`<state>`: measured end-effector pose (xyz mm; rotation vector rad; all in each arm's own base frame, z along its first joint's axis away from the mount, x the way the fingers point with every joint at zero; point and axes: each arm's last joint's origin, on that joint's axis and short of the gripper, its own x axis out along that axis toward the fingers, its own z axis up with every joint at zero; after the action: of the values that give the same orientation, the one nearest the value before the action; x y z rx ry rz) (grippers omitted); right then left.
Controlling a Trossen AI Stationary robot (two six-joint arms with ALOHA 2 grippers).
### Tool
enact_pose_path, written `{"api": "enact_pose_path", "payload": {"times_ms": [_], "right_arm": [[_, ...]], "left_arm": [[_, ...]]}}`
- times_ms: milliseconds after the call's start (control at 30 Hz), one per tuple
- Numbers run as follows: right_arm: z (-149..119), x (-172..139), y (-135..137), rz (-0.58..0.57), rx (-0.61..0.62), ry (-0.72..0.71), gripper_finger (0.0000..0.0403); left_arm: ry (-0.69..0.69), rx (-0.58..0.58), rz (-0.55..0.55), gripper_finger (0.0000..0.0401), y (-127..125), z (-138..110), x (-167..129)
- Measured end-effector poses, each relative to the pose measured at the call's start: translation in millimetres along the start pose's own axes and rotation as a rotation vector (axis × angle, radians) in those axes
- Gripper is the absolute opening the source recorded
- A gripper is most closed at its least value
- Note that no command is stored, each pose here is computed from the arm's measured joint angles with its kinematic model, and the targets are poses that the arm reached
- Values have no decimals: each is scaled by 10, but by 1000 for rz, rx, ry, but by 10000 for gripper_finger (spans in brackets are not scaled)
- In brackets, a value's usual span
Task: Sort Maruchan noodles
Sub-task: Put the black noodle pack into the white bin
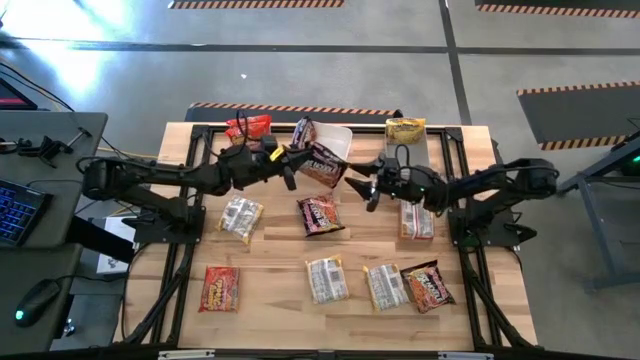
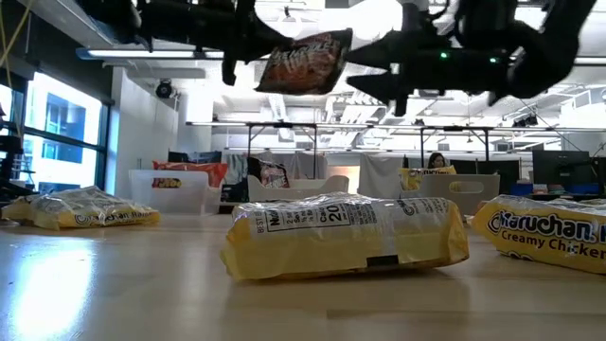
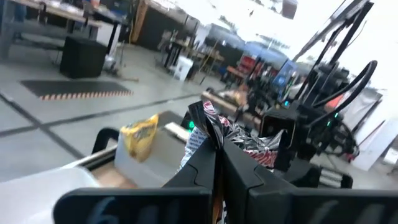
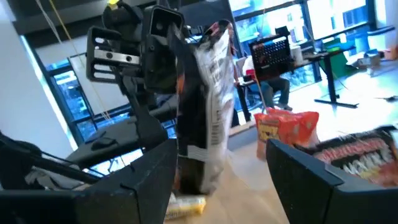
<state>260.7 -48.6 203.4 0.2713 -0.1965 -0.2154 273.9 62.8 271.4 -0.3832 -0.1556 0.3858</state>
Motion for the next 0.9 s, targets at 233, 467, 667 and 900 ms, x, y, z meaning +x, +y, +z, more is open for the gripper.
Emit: {"api": "enact_pose_path", "payload": {"times_ms": [233, 467, 667, 900], "right_arm": [[130, 171, -33, 12, 5, -24, 240], [229, 297, 11, 50, -40, -12, 240], [288, 426, 35, 43, -77, 55, 238], [344, 460, 47, 27, -108, 30, 195]], "left_arm": [[-65, -2, -40, 0, -14, -7, 57], [-92, 27, -21, 0, -13, 12, 55], [-146, 49, -24, 0, -28, 62, 49], [-146, 75, -25, 0, -35, 62, 48]]}}
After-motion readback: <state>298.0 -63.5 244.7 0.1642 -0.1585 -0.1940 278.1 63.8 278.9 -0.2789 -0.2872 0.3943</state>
